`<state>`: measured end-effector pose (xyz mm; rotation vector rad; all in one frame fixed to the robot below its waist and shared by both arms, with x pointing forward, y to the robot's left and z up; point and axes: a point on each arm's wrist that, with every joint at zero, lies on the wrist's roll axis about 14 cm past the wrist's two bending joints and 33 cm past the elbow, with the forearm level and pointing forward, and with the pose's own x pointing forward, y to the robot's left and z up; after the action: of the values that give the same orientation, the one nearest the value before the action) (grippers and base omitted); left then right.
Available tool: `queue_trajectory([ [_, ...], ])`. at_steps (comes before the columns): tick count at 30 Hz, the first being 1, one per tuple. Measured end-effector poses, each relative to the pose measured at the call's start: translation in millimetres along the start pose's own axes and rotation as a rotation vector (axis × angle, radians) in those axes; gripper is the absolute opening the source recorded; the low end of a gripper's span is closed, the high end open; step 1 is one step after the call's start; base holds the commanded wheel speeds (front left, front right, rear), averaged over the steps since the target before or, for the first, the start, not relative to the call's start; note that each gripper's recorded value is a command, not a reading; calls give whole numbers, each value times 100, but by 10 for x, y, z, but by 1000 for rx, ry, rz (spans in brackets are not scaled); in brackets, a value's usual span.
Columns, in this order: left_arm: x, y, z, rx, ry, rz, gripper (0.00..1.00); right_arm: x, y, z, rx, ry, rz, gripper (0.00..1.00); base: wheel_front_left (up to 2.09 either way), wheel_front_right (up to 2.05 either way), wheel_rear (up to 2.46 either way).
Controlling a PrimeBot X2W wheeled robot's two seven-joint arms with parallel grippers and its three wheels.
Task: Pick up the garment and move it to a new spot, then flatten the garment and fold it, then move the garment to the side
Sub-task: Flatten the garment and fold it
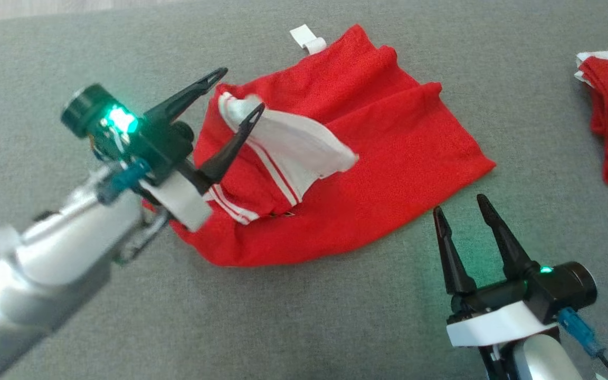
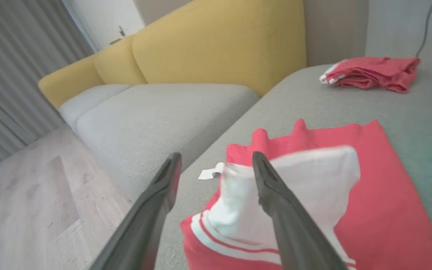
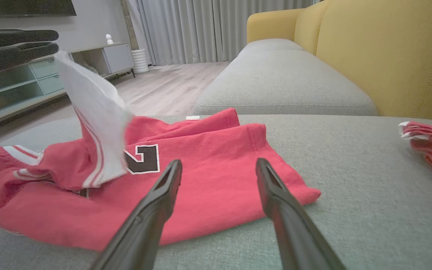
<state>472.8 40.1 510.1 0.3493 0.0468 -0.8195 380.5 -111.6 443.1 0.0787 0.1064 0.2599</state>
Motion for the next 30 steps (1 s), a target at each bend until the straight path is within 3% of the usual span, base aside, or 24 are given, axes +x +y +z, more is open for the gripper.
queue_trajectory([
  [3, 109, -158, -15, -39, -50, 49, 100, -9, -39, -31, 0, 10, -12, 100, 0, 0, 0],
  [10, 436, -841, 28, -53, -96, -35, 100, -19, -76, -101, 4, 31, -24, 100, 0, 0, 0],
  [15, 635, -1188, -132, -77, 6, -102, 100, -16, -84, -145, 3, 45, -26, 100, 0, 0, 0],
  [19, 767, -1259, -386, -65, 139, -101, 100, -34, -72, -177, 2, 56, -24, 100, 0, 0, 0],
  [23, 874, -1115, -648, 34, 275, -77, 100, -53, -139, -163, -3, 54, -46, 100, 0, 0, 0],
  [30, 1014, -1036, -853, 139, 366, -73, 100, -153, -269, -192, 0, 69, -96, 100, 0, 0, 0],
])
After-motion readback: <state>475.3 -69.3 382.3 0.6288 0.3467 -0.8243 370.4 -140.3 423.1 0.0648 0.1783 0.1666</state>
